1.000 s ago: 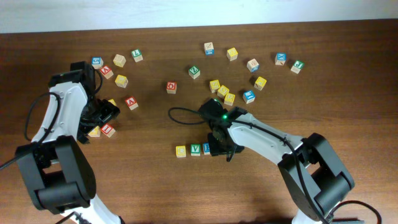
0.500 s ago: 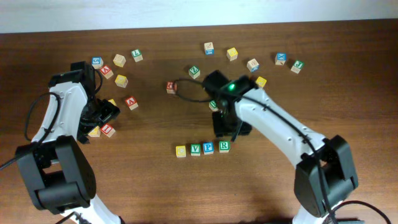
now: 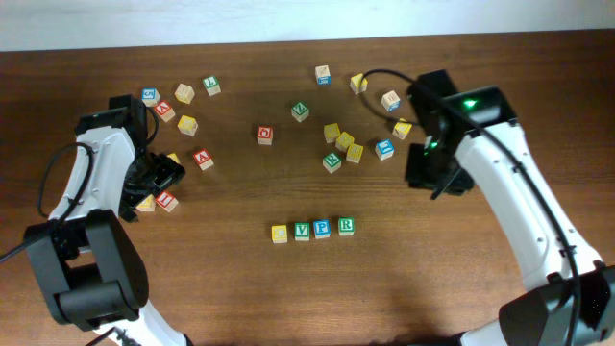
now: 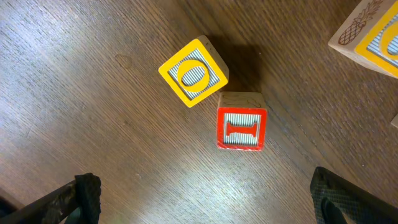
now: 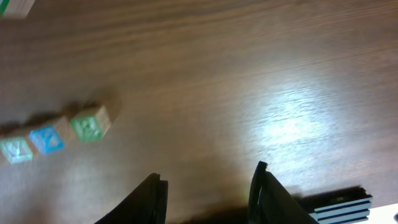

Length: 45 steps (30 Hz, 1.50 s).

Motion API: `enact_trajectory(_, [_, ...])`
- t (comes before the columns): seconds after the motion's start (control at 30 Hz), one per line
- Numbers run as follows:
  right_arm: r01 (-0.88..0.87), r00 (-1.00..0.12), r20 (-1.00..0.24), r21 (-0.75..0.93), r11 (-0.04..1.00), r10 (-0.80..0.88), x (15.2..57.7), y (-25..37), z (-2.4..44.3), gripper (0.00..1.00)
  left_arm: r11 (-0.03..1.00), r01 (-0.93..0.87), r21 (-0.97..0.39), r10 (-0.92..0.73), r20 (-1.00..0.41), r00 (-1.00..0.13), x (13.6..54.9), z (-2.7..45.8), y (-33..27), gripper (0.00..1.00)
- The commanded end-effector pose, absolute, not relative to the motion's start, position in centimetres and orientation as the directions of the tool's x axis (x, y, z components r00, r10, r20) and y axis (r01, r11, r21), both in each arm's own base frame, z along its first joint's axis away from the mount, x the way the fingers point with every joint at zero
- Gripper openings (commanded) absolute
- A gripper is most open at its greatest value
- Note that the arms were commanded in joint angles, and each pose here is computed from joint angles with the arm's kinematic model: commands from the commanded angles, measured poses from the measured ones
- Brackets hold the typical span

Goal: Spell out CVPR
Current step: 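Open the right gripper and lift it away to the right, then move both grippers down to the ends of the CVPR row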

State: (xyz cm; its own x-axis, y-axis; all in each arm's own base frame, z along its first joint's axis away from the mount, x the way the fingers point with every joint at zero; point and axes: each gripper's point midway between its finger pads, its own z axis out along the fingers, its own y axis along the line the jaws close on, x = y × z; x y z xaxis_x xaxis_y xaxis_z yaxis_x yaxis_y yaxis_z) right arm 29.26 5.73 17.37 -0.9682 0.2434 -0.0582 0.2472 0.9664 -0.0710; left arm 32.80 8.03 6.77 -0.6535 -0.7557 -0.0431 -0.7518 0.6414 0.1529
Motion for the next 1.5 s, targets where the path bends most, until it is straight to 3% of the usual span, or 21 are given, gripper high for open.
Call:
enact_trajectory(0.0, [0.361,-0.933,-0.034,-0.101,0.927,0.359,29.0,1.7,16.0,0.43,0.634,-0.756,0.163,-0.762,-0.038,-0.647,32.6,6.5,8.3,0.99])
enact_trajectory(0.07, [0.394,-0.918,-0.003,-0.116,0.912,0.397,28.4,0.0,15.1,0.51,0.634,-0.756,0.163,-0.762,-0.038,-0.647,32.6,6.5,8.3,0.99])
enact_trajectory(0.13, [0.417,-0.905,0.032,-0.128,0.900,0.424,27.6,-1.6,14.1,0.88,0.634,-0.756,0.163,-0.762,-0.038,-0.647,32.6,6.5,8.3,0.99])
enact_trajectory(0.2, [0.454,-0.884,0.057,-0.138,0.881,0.464,26.8,-2.8,13.1,0.90,0.634,-0.756,0.163,-0.762,-0.038,-0.647,32.6,6.5,8.3,0.99])
enact_trajectory(0.27, [0.474,-0.871,0.074,-0.125,0.871,0.485,26.5,-3.1,12.1,0.98,0.634,-0.756,0.163,-0.762,-0.038,-0.647,32.6,6.5,8.3,0.99])
enact_trajectory(0.6, [0.498,-0.866,0.131,0.129,0.858,0.483,27.6,1.2,7.9,0.98,0.634,-0.756,0.163,-0.762,-0.038,-0.647,32.6,6.5,8.3,0.99])
enact_trajectory(0.8, [0.528,-0.847,0.147,0.127,0.840,0.510,27.0,1.3,6.1,0.99,0.634,-0.756,0.162,-0.762,-0.038,-0.647,32.6,6.5,8.3,0.99])
enact_trajectory(0.87, [0.520,-0.850,0.170,0.122,0.845,0.499,26.2,1.7,5.6,0.95,0.635,-0.756,0.162,-0.761,-0.038,-0.647,32.6,6.5,8.3,0.99])
enact_trajectory(1.0, [0.352,-0.931,0.163,0.161,0.922,0.327,25.7,3.4,4.9,0.71,0.635,-0.755,0.162,-0.761,-0.038,-0.648,32.6,6.5,8.3,0.99])
enact_trajectory(1.07, [0.316,-0.944,0.150,0.173,0.933,0.292,25.9,4.2,4.9,0.69,0.635,-0.755,0.162,-0.761,-0.038,-0.648,32.6,6.5,8.3,0.99])
enact_trajectory(1.23, [0.313,-0.949,0.131,0.296,0.902,0.287,27.2,6.6,5.5,0.74,0.635,-0.756,0.163,-0.761,-0.038,-0.647,32.6,6.5,8.3,0.99])
enact_trajectory(1.37, [0.328,-0.945,0.117,0.302,0.895,0.307,27.8,6.7,5.5,0.82,0.635,-0.755,0.162,-0.761,-0.038,-0.648,32.6,6.5,8.3,0.99])
enact_trajectory(1.47, [0.314,-0.949,0.137,0.294,0.903,0.285,27.0,6.8,5.2,0.82,0.635,-0.756,0.162,-0.761,-0.038,-0.647,32.6,6.5,8.3,0.99])
